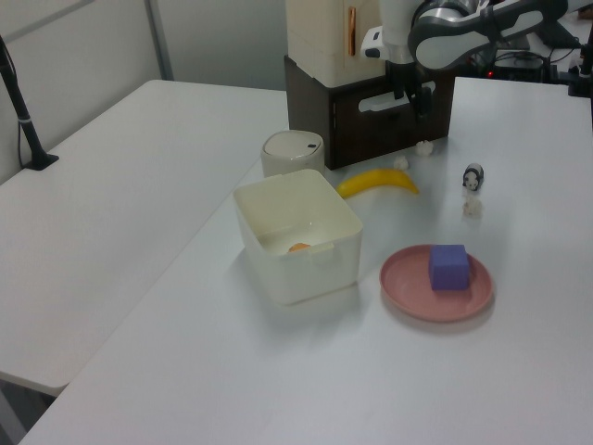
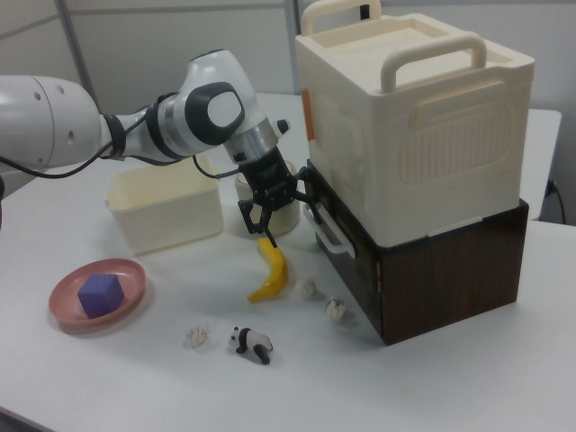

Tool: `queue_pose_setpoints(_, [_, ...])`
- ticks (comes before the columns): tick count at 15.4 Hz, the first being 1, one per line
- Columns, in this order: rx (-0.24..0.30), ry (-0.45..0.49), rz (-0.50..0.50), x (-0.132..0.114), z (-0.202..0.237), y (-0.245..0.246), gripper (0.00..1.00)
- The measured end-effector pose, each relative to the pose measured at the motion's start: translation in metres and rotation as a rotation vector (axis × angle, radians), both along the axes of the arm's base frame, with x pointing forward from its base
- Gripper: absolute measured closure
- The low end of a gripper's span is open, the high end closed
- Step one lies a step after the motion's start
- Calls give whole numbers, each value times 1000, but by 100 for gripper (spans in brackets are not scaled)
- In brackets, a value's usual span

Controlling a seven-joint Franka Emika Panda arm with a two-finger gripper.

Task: Slide open the drawer
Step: 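Lower the gripper and hook it onto the drawer's white handle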

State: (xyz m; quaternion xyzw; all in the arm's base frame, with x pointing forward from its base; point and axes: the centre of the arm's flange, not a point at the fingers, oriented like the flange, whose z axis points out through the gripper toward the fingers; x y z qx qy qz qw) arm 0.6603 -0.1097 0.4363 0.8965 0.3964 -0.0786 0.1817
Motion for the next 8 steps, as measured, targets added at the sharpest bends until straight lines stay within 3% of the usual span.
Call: queue_pose_setpoints(8, [-3,-3,-22,0,-3,10,0])
